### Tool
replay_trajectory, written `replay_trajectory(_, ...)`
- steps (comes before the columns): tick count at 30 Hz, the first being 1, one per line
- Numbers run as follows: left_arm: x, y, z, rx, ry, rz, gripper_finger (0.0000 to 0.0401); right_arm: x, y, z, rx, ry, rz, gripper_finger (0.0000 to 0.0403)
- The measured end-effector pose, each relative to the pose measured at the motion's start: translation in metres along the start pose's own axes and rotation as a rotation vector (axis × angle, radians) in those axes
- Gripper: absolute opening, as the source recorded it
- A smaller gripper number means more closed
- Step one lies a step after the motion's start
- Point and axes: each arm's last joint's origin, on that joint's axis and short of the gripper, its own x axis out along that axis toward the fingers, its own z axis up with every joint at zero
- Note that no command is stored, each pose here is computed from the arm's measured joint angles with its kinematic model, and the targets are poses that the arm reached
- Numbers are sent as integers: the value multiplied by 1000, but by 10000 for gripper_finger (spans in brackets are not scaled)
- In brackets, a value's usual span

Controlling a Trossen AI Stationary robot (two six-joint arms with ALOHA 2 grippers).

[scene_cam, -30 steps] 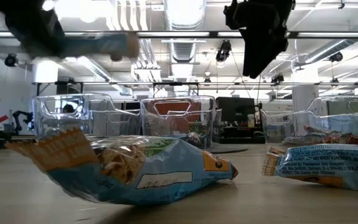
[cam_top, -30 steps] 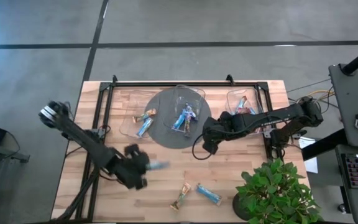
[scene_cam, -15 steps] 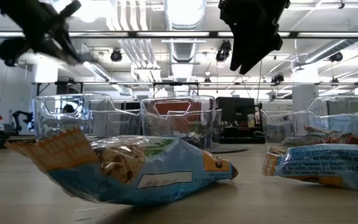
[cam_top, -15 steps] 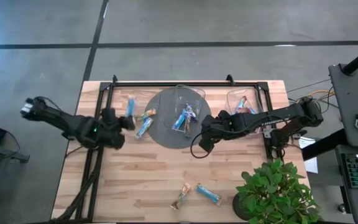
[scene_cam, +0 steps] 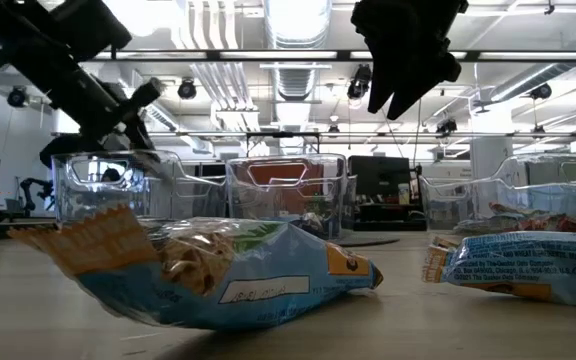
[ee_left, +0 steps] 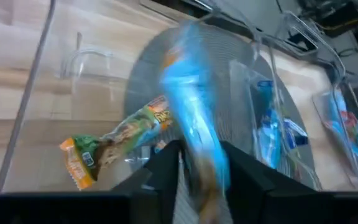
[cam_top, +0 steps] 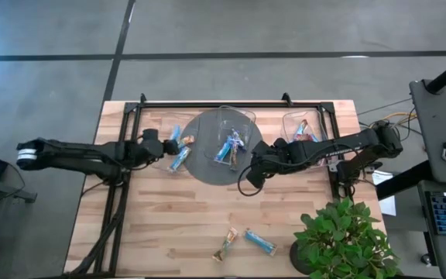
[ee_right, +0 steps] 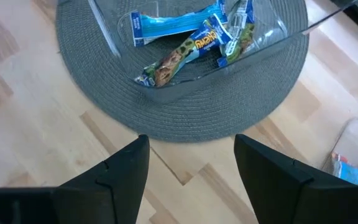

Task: Pick and place Granola Bars by type
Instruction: Put the yellow granola bar into the left transparent bin

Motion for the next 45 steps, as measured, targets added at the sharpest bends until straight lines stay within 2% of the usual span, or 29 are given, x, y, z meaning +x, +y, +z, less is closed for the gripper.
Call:
replay_trajectory(4, -5, -8, 5, 56, 22, -46, 147, 0, 1, -1, -1, 29, 26, 226)
replay_trajectory(7, -14, -21, 12, 108, 73, -111, 170, 0, 1, -1, -3, 42, 38, 226)
replay_trajectory(12, -37, -51, 31, 197, 80, -270, 176, 0, 2, -2, -17, 65, 62, 226)
replay_trajectory(16, -59, -74, 46, 260, 91, -410, 176, -1, 5, -5, -83, 169, 174, 226)
replay_trajectory(21, -78, -90, 59, 272, 102, -517, 177, 1, 13, -13, -132, 278, 271, 226)
replay_trajectory(28, -88, -98, 61, 261, 134, -580, 177, 8, 31, -34, -219, 359, 292, 226)
replay_trajectory(38, -93, -102, 54, 184, 189, -626, 177, 31, 69, -76, -333, 528, 352, 226)
replay_trajectory(45, -96, -103, 48, 176, 230, -641, 177, 37, 104, -106, -399, 518, 434, 226)
